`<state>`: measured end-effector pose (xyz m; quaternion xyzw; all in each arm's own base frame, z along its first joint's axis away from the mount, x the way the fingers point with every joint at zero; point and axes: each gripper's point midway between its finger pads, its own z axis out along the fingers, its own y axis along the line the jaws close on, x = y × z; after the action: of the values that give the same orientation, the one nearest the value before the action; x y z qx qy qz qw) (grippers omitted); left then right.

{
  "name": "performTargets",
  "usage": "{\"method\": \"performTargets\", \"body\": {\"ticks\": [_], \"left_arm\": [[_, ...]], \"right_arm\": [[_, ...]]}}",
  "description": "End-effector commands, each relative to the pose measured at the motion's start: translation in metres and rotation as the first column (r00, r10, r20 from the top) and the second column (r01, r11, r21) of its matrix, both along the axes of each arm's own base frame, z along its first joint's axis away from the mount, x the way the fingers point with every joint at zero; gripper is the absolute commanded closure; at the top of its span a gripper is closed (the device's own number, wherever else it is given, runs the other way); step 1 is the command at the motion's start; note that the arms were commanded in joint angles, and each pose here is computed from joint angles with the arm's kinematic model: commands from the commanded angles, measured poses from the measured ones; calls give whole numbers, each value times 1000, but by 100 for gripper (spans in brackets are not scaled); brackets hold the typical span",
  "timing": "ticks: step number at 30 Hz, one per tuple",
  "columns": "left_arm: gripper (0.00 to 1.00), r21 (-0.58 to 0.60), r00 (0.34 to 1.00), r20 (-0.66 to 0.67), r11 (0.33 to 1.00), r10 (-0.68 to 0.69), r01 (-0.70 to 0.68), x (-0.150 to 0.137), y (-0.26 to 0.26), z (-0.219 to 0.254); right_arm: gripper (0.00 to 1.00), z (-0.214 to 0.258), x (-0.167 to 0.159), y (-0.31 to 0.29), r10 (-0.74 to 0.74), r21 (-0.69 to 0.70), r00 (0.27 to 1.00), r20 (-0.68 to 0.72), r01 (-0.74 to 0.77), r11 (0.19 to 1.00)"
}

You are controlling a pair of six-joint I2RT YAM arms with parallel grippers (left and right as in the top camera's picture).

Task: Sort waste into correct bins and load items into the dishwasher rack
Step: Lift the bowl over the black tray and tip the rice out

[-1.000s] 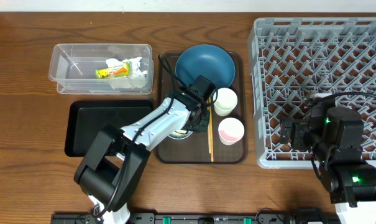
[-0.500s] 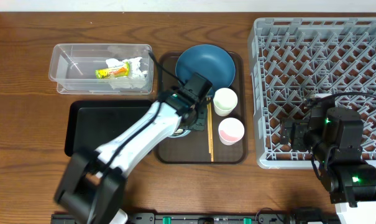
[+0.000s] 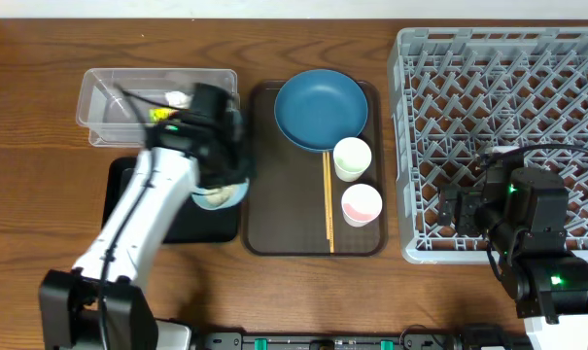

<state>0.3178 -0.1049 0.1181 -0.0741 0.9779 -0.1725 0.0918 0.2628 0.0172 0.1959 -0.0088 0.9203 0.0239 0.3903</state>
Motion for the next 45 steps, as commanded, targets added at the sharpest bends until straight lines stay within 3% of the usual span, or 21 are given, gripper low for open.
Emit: {"method": "performTargets", "body": {"ticks": [1,7,14,24,34,41,43,45], "left_arm": [[94,-218,999,15,975,-36,39,-1,6,13],[94,-476,998,57,879,20,10,2,33,25],[94,-744,990,56,666,128,-43,0,56,30],[94,-927,964,-30,354,266,-126,14,85,45],[94,-925,948,-164,292,274,-245,12,87,45],[94,-897,908,-326,217,263,-385,11,87,45],[94,-894,909,-321,231,267,-384,12,88,42],[94,-860,905,-320,315,282,-402,10,89,27]], "right_arm": [[1,10,2,1,-5,7,1000,24,5,1000],[1,10,2,1,-5,7,1000,24,5,1000],[1,10,2,1,-5,7,1000,24,5,1000],[1,10,2,1,-5,7,1000,23,5,1000],[1,10,2,1,-5,7,1000,23,5,1000],[1,10,2,1,-5,7,1000,23,5,1000],[1,10,2,1,-5,7,1000,23,5,1000],[1,10,2,1,-5,7,1000,24,5,1000]]}}
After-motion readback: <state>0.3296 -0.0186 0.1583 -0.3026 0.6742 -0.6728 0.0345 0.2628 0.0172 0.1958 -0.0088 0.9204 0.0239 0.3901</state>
